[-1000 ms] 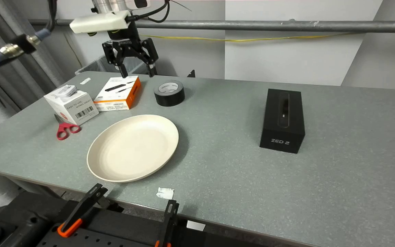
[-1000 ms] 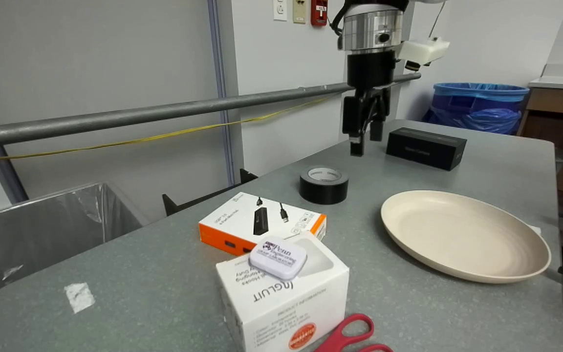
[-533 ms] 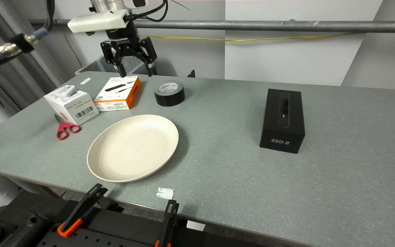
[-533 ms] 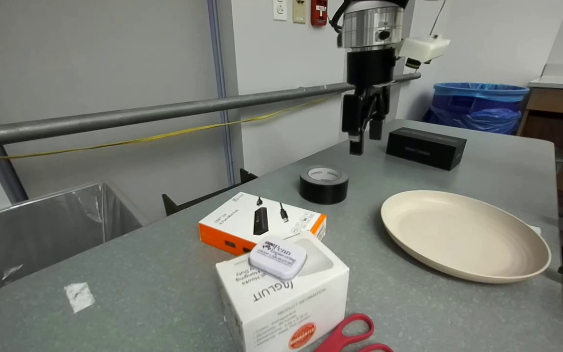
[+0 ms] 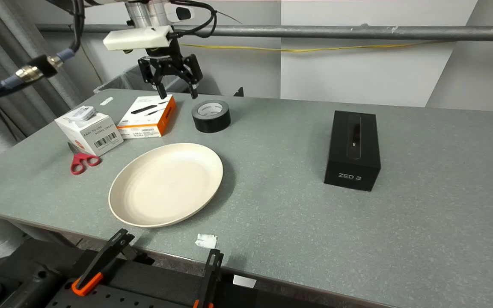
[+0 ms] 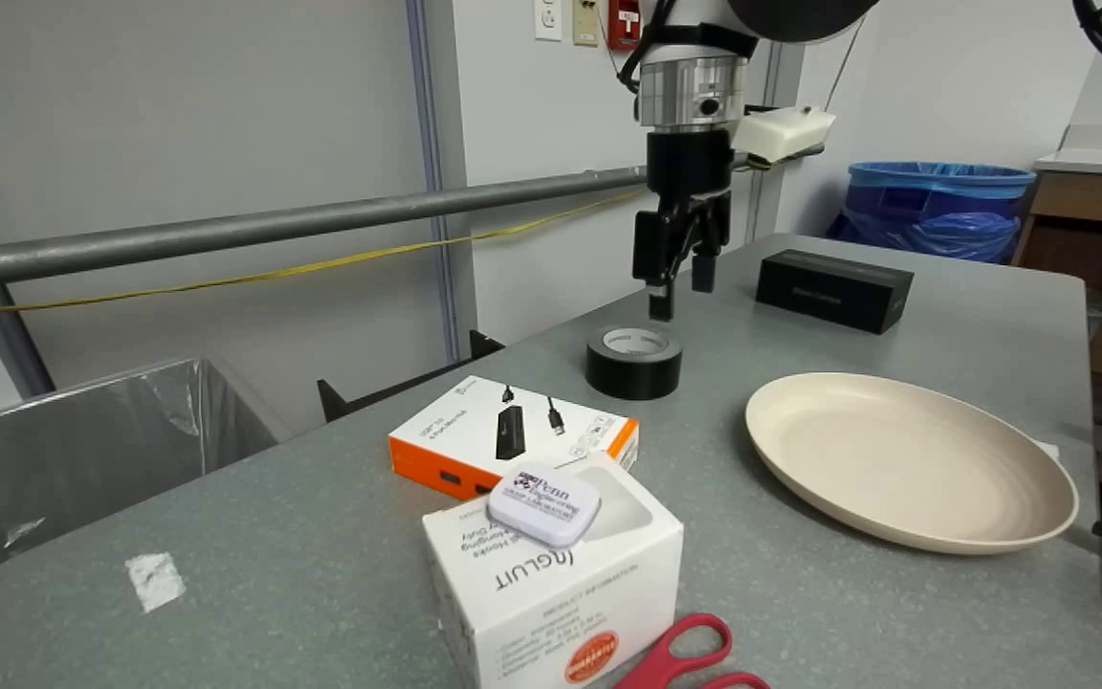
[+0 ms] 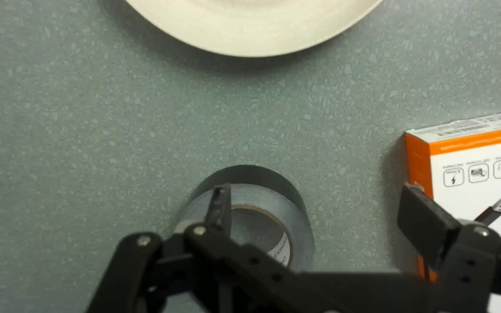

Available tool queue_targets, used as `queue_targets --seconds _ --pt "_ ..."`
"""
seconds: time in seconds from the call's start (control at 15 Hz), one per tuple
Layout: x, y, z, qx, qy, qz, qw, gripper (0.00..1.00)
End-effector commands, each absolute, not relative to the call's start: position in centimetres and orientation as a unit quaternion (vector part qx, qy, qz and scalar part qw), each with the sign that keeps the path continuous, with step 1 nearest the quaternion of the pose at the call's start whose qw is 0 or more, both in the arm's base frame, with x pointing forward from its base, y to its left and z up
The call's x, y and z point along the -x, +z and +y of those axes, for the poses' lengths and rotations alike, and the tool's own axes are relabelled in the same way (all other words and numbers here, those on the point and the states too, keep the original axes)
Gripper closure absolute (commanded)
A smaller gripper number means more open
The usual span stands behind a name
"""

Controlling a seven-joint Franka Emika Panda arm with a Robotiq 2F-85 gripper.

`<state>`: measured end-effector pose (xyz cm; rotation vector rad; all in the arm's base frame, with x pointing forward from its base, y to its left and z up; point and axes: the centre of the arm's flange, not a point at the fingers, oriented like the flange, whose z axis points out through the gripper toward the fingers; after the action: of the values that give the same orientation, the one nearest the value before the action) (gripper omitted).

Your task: Put the tape on the plate

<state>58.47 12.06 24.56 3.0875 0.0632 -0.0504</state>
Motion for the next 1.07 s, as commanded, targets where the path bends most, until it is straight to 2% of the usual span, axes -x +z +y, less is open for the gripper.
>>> queue_targets --seconds 0.0,0.73,0.8,0.87,1.0 --pt "-62.0 22.0 13.3 -1.000 0.000 -0.001 0.029 0.00" --pt "-66.5 15.4 13.9 -0.997 -0.002 -0.055 0.050 0.00" --pt "-66.8 15.1 14.0 -0.997 -0.005 -0.056 0.050 0.25" --pt "-67.2 14.8 14.1 -0.997 -0.004 -0.058 0.050 0.26" --pt "-67.8 14.3 14.1 -0.997 -0.006 -0.066 0.050 0.42"
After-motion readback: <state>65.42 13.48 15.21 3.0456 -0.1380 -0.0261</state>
